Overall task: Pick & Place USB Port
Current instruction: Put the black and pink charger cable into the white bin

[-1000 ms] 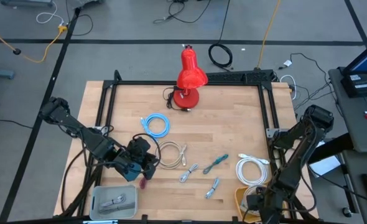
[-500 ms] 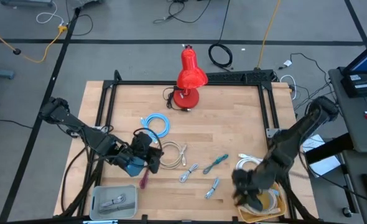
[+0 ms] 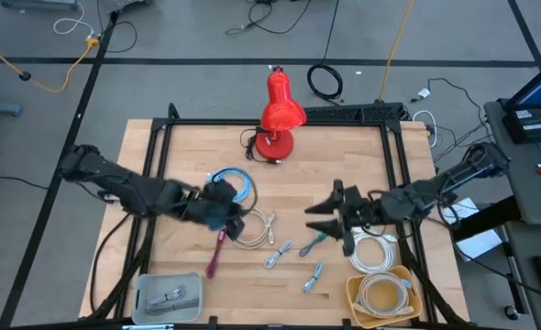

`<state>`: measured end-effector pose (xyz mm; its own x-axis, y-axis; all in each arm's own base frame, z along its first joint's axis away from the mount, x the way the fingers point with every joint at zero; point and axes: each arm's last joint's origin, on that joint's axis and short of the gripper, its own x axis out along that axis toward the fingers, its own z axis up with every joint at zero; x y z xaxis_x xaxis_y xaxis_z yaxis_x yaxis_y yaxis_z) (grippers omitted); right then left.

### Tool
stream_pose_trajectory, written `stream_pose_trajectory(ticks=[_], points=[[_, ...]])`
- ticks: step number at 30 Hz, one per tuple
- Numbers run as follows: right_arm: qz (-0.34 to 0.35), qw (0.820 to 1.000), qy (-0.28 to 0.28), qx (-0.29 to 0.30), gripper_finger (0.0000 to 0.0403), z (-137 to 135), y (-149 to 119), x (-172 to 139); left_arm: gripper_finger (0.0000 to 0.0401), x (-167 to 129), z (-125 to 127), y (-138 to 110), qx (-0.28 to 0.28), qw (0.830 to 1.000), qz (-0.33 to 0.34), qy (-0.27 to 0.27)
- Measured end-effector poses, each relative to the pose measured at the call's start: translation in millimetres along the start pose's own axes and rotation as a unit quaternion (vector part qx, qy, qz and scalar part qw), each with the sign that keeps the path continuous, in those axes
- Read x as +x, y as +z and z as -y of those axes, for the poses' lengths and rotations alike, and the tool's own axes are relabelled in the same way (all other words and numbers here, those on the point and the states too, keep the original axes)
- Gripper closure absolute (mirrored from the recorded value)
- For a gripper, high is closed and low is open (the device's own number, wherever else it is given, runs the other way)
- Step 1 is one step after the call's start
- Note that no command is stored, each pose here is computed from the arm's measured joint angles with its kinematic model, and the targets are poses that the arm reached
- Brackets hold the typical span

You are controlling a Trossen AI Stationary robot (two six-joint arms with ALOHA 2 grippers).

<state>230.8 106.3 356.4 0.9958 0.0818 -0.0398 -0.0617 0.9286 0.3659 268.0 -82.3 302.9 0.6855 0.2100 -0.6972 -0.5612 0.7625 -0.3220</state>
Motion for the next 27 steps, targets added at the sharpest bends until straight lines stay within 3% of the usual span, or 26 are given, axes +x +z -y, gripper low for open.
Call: stream_pose_trajectory(ticks=[3,6,8,12,18,24,27], points=[[0.002,1.0,-0.012,-0.002,0.0243,5.7,1.8,2.1,0.0304,5.2,-35.8,9.6,0.023,0.988,-0.102,0.113],[0.001,1.0,-0.016,-0.011,0.0243,7.8,2.2,2.8,0.0304,9.2,-76.4,17.0,0.011,0.954,-0.179,0.241],[0.001,1.0,-0.019,-0.018,0.0243,9.2,2.5,3.3,0.0304,12.7,-95.2,28.4,-0.024,0.942,-0.196,0.272],[0.0,0.999,-0.023,-0.041,0.0243,11.4,3.3,3.6,0.0304,25.3,-119.1,48.3,-0.09,0.939,-0.219,0.249],[0.006,0.996,-0.026,-0.086,0.0243,14.4,11.8,-7.1,0.0303,48.1,-144.7,62.0,-0.209,0.914,-0.244,0.247],[0.03,0.99,-0.028,-0.132,0.0243,18.5,26.8,-24.3,0.0271,69.7,-142.6,62.0,-0.244,0.906,-0.302,0.169],[0.038,0.989,-0.046,-0.138,0.0243,23.4,32.0,-29.4,0.0249,79.7,-140.6,53.5,-0.233,0.892,-0.339,0.186]])
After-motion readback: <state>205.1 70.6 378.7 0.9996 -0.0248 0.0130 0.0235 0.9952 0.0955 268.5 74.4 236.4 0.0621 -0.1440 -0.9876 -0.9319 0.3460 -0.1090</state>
